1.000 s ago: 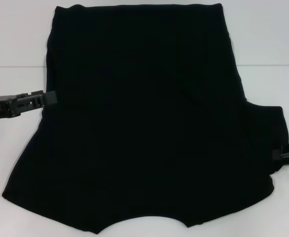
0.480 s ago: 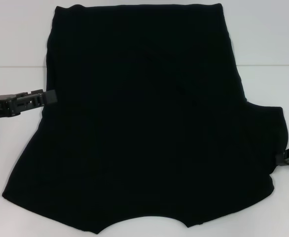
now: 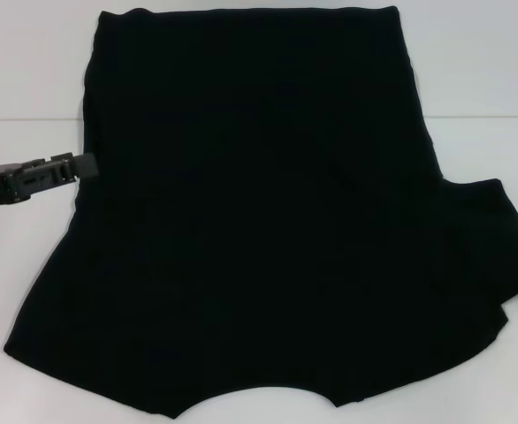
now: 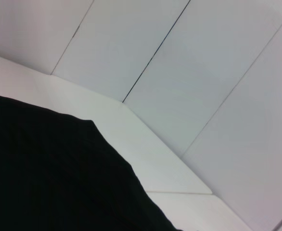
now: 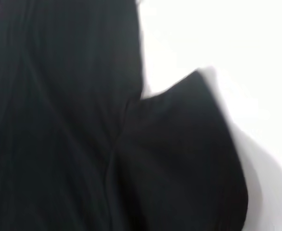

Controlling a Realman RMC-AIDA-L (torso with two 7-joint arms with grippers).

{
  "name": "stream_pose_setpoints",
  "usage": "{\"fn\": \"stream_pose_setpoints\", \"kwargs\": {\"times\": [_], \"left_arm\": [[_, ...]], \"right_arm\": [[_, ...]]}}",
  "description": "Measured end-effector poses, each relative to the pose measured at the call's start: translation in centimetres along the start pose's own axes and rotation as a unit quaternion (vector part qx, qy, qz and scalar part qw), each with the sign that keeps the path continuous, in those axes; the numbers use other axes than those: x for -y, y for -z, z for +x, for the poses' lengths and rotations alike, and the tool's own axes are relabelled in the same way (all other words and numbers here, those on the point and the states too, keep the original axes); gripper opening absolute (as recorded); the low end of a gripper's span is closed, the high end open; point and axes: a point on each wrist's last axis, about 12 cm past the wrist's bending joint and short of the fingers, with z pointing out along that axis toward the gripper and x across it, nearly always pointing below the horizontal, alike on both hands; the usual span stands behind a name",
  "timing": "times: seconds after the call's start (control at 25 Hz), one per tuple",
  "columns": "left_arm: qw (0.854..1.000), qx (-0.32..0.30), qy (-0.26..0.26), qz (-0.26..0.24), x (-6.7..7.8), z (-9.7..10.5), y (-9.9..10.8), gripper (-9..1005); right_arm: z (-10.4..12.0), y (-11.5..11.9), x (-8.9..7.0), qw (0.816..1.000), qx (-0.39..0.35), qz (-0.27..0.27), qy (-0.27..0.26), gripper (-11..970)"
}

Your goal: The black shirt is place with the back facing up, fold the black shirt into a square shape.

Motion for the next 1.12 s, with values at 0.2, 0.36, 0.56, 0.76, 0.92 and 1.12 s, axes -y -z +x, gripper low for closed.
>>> {"fn": "stream_pose_setpoints", "kwargs": {"times": [0.2, 0.36, 0.56, 0.76, 0.92, 1.12], "left_arm": [[1.000, 0.018, 0.003, 0.006, 0.1, -0.1, 0.2, 645], [1.000, 0.026, 0.003, 0.012, 0.3, -0.2, 0.3, 644], [0.999, 0.031, 0.002, 0.015, 0.3, -0.4, 0.2, 643], [0.999, 0.042, 0.005, 0.021, 0.4, -0.4, 0.2, 642], [0.999, 0.048, 0.007, 0.025, 0.5, -0.4, 0.2, 641], [0.998, 0.055, 0.012, 0.024, 0.4, -0.3, 0.3, 641]], "right_arm": [[-0.8, 1.6, 0.8, 0.999, 0.035, -0.002, -0.014, 5], [-1.4, 1.6, 0.3, 0.999, 0.044, -0.009, -0.007, 5], [-2.3, 1.4, -1.0, 0.998, 0.052, -0.035, 0.008, 5], [-3.3, 0.4, -4.0, 0.995, 0.036, -0.074, 0.048, 5], [-3.7, -1.4, -6.7, 0.993, 0.001, -0.076, 0.092, 5], [-3.6, -3.5, -9.2, 0.987, -0.034, -0.067, 0.141, 4]]}}
